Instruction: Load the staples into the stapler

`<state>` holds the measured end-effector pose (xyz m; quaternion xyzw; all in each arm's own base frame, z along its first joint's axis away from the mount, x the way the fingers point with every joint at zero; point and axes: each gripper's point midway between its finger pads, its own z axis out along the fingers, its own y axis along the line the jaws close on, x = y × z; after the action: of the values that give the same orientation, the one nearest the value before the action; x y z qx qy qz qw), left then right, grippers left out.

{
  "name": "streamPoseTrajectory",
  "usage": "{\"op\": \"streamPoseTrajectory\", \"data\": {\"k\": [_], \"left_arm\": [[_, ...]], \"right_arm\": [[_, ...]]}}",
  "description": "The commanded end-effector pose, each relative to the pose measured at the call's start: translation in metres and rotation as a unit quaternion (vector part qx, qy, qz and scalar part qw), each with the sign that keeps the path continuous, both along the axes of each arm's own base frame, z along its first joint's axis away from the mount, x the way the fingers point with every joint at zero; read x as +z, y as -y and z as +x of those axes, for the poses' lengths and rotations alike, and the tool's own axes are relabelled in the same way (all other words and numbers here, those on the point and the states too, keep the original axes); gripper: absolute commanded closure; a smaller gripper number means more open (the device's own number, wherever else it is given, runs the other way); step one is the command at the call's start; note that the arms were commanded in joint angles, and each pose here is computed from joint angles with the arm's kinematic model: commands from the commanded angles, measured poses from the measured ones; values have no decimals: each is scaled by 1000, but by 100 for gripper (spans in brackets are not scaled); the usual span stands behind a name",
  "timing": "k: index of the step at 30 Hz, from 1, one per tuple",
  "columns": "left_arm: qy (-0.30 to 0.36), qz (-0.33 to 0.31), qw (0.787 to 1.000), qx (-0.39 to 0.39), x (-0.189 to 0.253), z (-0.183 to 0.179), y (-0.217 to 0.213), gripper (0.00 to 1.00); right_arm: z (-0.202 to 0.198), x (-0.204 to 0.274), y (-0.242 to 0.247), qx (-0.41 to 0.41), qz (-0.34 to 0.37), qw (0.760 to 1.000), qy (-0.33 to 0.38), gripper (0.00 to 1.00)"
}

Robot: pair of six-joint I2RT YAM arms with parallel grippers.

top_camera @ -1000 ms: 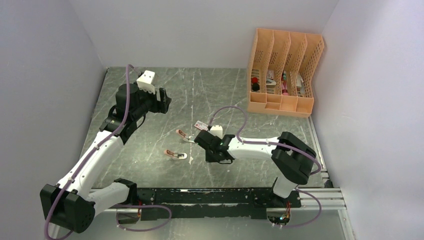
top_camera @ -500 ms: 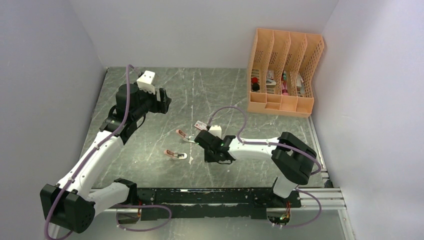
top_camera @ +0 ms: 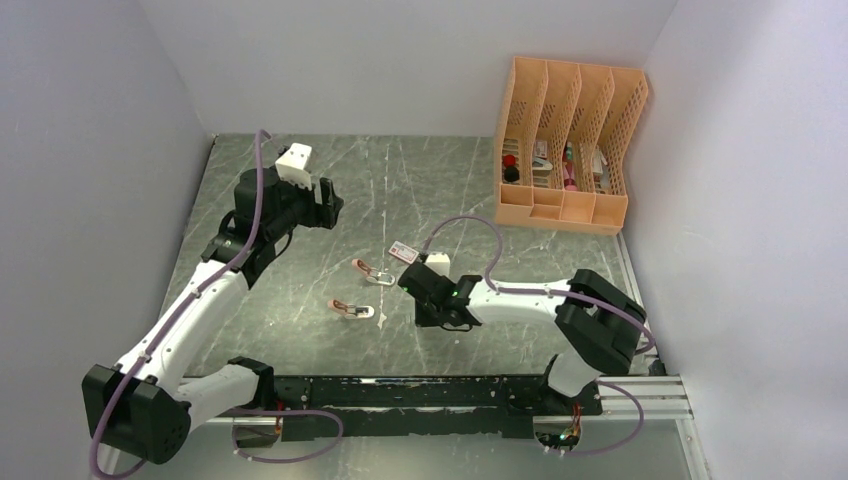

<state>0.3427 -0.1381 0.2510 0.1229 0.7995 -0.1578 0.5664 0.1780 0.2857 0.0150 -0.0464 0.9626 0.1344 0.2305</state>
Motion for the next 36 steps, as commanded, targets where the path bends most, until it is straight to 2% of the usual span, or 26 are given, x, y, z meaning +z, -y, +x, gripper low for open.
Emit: {"op": "streamPoseTrajectory", "data": {"k": [1,5,9,13,19,32,36], "left_arm": [[5,2,1000,3,0,3,1,22],[5,2,1000,1,-1,3,1,22],[6,2,1000,2,0,3,1,22],[7,2,1000,4,1,2,0,22],[8,2,1000,3,1,2,0,22],[10,2,1000,1,3,1,1,22],[10,2,1000,2,2,1,0,22]], "right_arm": [[2,5,9,-8,-4,1000,11,92],[8,19,2,-3,18,999,30,91],[14,37,-16,32,48,997,53,85],[17,36,-28,57,38,996,48,81],[16,25,-28,52,29,998,34,79],[9,4,-21,50,-2,999,8,79],[9,-1,-20,51,-9,999,2,82]]}}
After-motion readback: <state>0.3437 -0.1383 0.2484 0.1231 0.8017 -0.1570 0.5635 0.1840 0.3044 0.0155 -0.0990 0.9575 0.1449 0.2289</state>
